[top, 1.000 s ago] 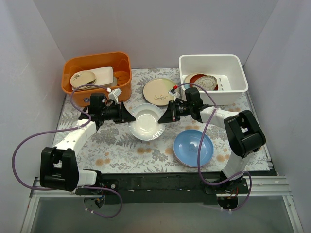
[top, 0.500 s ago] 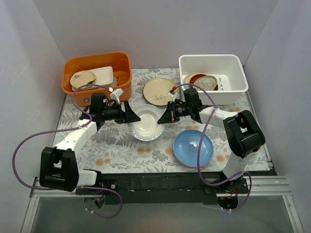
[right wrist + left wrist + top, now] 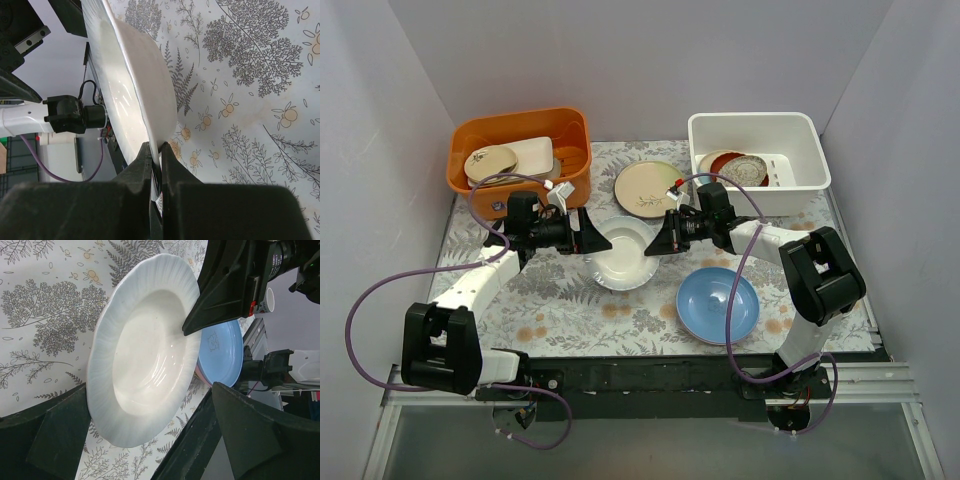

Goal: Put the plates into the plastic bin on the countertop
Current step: Place the plate in the plastic bin.

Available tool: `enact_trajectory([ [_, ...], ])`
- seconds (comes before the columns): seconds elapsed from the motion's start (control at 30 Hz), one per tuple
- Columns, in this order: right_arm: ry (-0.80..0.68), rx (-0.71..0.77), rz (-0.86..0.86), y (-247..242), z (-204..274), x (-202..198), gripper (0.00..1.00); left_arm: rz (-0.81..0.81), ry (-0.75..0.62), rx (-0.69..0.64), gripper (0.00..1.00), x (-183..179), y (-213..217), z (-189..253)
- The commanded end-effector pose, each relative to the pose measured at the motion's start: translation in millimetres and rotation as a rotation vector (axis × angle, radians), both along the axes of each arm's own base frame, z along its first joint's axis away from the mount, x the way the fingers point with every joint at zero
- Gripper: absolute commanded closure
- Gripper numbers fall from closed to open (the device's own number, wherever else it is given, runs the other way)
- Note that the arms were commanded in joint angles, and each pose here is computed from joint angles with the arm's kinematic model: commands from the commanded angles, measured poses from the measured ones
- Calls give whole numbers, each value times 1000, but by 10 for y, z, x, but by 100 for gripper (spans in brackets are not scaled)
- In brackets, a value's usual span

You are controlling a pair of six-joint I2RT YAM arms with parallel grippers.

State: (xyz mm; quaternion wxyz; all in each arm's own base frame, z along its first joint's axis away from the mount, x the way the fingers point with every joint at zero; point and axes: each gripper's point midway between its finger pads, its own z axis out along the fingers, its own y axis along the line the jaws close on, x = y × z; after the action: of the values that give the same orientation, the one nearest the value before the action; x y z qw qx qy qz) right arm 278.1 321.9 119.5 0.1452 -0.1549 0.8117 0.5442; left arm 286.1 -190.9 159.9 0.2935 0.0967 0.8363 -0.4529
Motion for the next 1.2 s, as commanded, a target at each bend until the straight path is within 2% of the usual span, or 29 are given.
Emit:
enact_trajectory([
  [0.0,-98,50,6,52,339,108,99,-14,-83,-12,2,28,-24,224],
  [0.3,-118,58,14,58,454,128,99,9,-72,10,2,61,5,178],
  [0.6,-146,133,28,75,772,141,99,25,-44,30,2,90,26,102],
  [1.17,-199,118,-98,-462,1002,553,99,22,-53,30,2,76,28,129],
])
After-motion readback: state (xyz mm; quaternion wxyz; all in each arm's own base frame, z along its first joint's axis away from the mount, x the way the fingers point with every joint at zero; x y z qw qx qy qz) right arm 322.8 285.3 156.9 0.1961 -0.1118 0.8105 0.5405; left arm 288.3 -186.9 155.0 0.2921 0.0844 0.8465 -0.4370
